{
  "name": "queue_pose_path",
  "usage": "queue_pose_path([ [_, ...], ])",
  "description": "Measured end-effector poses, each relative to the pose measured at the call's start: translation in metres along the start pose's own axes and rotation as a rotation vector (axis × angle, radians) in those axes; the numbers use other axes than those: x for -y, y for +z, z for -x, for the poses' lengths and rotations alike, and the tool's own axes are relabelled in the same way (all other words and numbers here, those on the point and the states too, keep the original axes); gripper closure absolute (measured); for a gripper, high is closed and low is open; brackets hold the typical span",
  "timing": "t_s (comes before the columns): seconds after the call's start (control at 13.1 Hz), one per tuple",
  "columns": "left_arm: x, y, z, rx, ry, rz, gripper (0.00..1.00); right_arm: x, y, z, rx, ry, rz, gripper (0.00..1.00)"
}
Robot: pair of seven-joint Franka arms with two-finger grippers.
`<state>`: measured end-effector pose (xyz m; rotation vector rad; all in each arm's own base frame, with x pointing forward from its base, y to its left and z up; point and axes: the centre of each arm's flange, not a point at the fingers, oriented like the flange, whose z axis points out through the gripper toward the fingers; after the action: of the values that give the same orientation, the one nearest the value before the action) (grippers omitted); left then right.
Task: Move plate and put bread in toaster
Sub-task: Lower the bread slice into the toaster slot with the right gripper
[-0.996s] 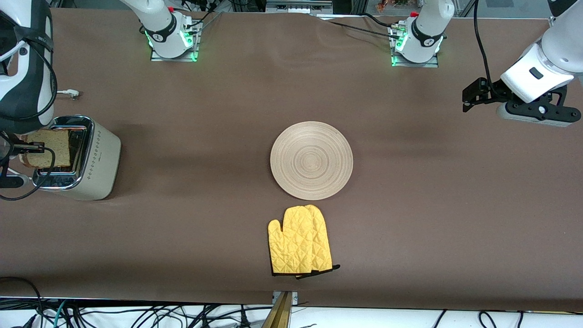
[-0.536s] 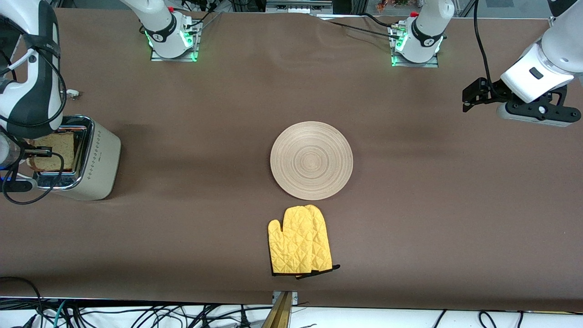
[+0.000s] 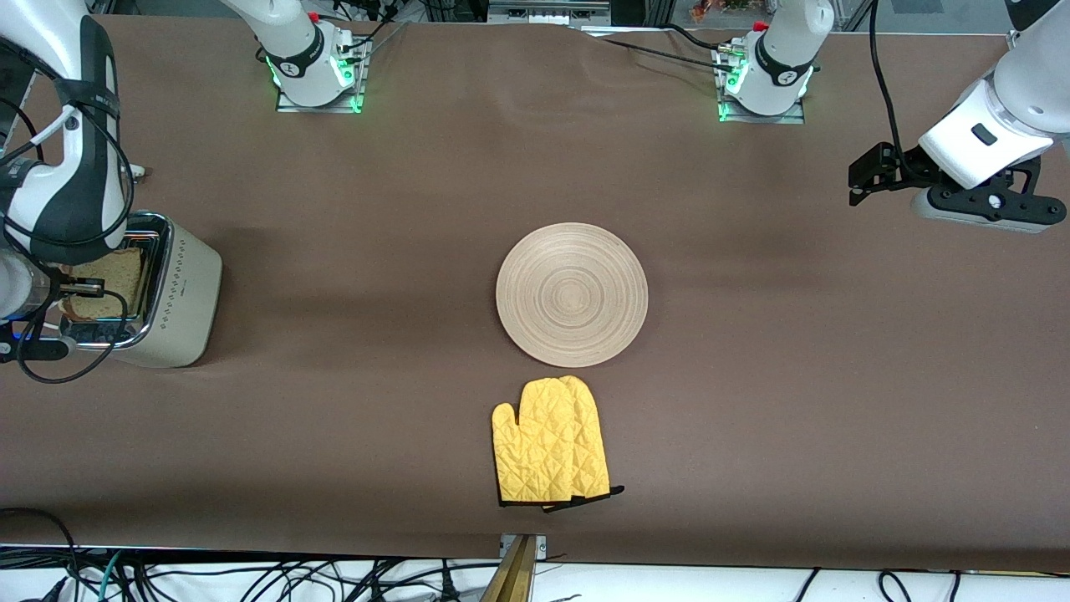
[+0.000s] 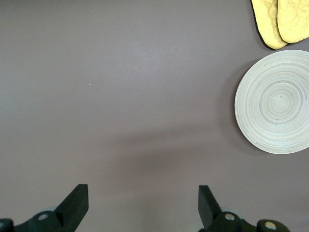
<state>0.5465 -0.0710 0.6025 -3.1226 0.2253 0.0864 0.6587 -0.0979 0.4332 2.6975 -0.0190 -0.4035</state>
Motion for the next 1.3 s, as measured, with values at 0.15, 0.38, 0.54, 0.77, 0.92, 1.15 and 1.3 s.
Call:
queue_pose_path([
  [0.15, 0.000, 0.000, 0.000, 0.000, 0.000, 0.000, 0.00, 0.002, 0.003, -0.001, 0.005, 0.001, 0.000, 0.93],
  [0.38, 0.000, 0.000, 0.000, 0.000, 0.000, 0.000, 0.00, 0.005, 0.009, -0.002, 0.018, 0.019, 0.000, 0.93],
  [0.54, 0.000, 0.000, 0.000, 0.000, 0.000, 0.000, 0.00, 0.008, 0.012, -0.002, 0.025, 0.025, 0.000, 0.93],
  [0.77, 0.000, 0.000, 0.000, 0.000, 0.000, 0.000, 0.00, 0.016, 0.011, -0.002, 0.026, 0.038, 0.003, 0.79],
  [0.92, 0.000, 0.000, 0.000, 0.000, 0.000, 0.000, 0.00, 0.022, 0.008, -0.003, 0.021, 0.033, 0.005, 0.56],
  [1.15, 0.000, 0.000, 0.000, 0.000, 0.000, 0.000, 0.00, 0.032, -0.005, -0.002, -0.004, 0.031, -0.056, 0.23],
  [1.3, 0.000, 0.000, 0.000, 0.000, -0.001, 0.000, 0.00, 0.030, -0.019, 0.003, -0.034, 0.043, -0.119, 0.02],
])
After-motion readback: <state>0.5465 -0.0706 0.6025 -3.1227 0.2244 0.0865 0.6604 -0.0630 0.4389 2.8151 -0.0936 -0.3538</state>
